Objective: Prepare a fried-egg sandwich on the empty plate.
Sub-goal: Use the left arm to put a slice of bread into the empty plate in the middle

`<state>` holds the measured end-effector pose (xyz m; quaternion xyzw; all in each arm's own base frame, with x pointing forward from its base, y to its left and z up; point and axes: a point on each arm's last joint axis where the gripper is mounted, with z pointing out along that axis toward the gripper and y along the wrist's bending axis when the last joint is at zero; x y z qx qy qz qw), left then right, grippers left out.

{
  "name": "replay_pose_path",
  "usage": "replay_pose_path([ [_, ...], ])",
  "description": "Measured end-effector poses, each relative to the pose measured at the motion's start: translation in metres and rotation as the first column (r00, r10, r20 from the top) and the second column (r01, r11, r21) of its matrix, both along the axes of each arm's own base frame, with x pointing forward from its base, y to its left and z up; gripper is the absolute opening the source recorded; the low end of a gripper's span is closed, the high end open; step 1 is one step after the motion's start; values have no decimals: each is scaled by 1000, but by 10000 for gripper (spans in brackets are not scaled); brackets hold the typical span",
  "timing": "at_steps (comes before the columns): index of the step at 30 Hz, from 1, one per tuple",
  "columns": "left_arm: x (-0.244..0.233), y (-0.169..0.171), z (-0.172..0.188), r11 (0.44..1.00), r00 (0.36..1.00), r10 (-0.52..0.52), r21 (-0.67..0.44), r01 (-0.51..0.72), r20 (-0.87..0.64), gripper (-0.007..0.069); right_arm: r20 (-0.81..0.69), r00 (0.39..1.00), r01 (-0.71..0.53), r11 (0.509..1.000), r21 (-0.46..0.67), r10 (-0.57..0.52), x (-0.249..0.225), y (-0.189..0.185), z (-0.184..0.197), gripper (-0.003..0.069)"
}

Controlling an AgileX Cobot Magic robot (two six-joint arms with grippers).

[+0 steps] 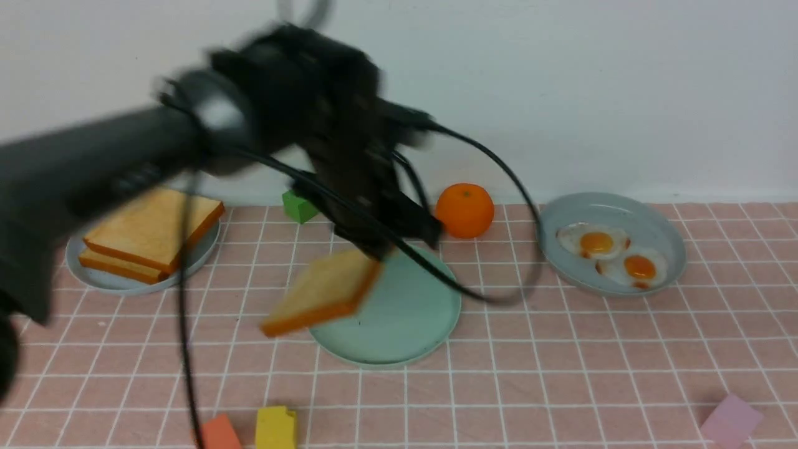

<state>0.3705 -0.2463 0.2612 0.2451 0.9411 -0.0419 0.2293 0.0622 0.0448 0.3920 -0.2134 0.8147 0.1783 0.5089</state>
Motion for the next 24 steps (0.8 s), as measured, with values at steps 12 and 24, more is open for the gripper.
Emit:
replay_pose_path([
  [12,10,-38,-42,996,985,-75,65,65,158,8,-46,999,-21,1000,-19,20,-3,1,-4,71],
  [24,11,-39,-55,995,989,-72,80,62,130,239,-74,997,-33,999,-32,31,-5,1,-6,77],
])
